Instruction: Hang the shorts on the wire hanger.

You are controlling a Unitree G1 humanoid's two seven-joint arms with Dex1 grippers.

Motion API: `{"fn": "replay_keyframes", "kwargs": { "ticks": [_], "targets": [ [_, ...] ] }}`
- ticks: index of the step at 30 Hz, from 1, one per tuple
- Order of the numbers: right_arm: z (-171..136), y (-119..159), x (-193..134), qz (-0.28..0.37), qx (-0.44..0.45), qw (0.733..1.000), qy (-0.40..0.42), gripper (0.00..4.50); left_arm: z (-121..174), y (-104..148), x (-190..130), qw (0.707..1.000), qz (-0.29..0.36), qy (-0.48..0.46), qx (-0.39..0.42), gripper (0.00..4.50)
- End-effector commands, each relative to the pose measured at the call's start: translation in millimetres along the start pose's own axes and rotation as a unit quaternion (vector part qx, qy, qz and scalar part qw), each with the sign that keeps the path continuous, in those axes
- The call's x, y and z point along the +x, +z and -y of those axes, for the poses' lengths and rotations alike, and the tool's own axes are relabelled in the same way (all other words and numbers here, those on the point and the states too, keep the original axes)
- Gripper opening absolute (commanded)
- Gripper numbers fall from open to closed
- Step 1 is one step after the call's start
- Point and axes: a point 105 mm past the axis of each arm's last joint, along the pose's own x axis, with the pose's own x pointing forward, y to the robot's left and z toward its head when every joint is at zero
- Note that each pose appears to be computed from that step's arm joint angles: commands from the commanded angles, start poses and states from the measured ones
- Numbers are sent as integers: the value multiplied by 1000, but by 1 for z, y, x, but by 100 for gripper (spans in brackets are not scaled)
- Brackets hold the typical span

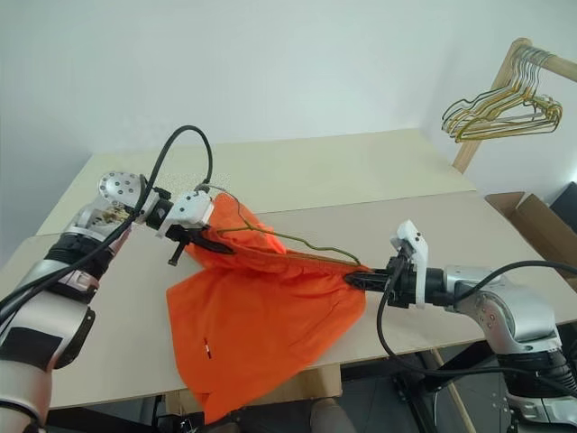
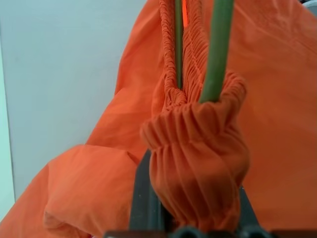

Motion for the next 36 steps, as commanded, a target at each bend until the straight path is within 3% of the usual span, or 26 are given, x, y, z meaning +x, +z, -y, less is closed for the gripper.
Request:
{"fn": "replay_keyframes", "kwargs": {
  "ticks": [1, 5, 16, 24, 29, 36],
  "targets": [
    [27, 7, -44, 1, 1, 995, -99, 2, 4, -41, -47, 991, -73, 62, -94, 0],
    [25, 8, -43, 2, -2, 995, -96, 2, 7, -38, -43, 993, -57, 49, -89, 0],
    [29, 11, -47, -2, -10, 994, -105, 2, 28, -60, -54, 988, -141, -4, -60, 0],
    [27, 11, -47, -7, -18, 995, -99, 2, 13, -71, -52, 980, -167, 58, -92, 0],
    [25, 11, -47, -7, -21, 995, -95, 2, 17, -73, -51, 981, -170, 46, -84, 0],
    [25, 14, -50, 0, -21, 996, -90, 2, 36, -94, -58, 966, -258, -4, -28, 0]
  ]
}}
